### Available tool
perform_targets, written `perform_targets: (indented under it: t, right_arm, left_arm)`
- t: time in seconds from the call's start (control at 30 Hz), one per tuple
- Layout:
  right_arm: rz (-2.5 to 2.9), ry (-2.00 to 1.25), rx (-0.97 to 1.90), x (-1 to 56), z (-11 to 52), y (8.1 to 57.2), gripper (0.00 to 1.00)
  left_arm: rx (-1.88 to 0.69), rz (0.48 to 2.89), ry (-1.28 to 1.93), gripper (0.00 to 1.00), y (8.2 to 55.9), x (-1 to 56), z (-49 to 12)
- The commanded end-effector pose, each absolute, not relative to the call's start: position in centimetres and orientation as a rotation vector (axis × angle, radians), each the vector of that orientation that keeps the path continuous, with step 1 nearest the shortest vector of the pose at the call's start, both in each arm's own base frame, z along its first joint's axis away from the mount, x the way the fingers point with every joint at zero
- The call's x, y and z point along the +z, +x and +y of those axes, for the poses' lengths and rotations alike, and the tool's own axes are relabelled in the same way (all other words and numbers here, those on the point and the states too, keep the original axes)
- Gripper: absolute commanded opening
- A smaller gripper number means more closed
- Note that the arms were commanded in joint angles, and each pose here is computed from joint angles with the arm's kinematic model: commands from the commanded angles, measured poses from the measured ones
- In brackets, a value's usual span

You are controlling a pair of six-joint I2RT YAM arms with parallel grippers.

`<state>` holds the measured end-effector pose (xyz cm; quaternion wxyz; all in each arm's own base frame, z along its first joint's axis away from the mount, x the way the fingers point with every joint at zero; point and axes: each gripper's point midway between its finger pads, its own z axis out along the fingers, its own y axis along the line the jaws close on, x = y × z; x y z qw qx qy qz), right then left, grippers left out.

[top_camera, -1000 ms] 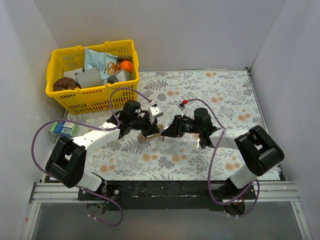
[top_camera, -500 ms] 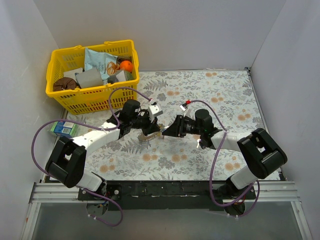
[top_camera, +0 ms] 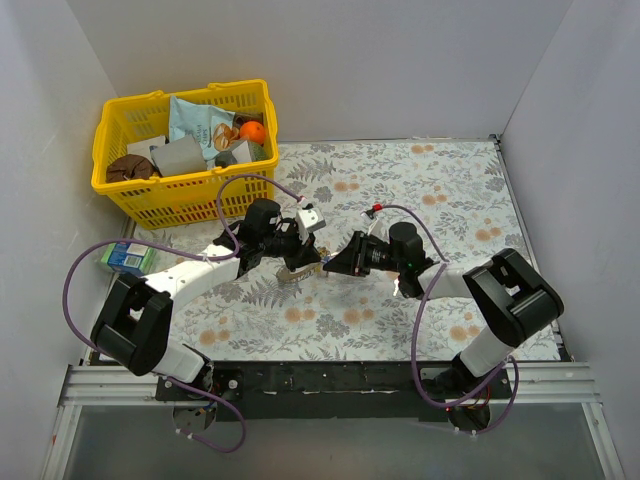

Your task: Put the keys on the keyring

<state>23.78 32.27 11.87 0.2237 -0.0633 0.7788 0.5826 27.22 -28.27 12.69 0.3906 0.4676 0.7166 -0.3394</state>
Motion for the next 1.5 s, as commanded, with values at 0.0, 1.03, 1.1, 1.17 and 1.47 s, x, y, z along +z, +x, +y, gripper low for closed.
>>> perform_targets:
  t: [0.0, 1.03, 1.1, 1.17, 1.47]
  right_arm:
    - [2.087, -0.167, 1.685, 12.8, 32.7, 23.6, 0.34]
    - [2.035, -0.232, 1.582, 13.4, 32.7, 24.9, 0.01]
    - [2.032, -0.278, 1.544, 13.4, 32.5, 24.9, 0.01]
    - [2.015, -0.326, 1.516, 13.6, 32.3, 24.7, 0.01]
    - [1.914, -0.593, 1.367, 15.4, 32.2, 24.9, 0.01]
  left_arm:
    - [-0.875, 1.72, 1.181, 0.0, 27.5, 15.5, -28.8]
    - [-0.863, 1.71, 1.108, 0.3, 27.7, 16.6, -28.6]
    - [-0.868, 1.713, 1.063, 0.49, 28.0, 17.1, -28.7]
    - [-0.869, 1.719, 1.013, 0.61, 28.4, 17.8, -28.6]
    - [-0.84, 1.692, 0.847, 0.94, 30.1, 21.5, -27.8]
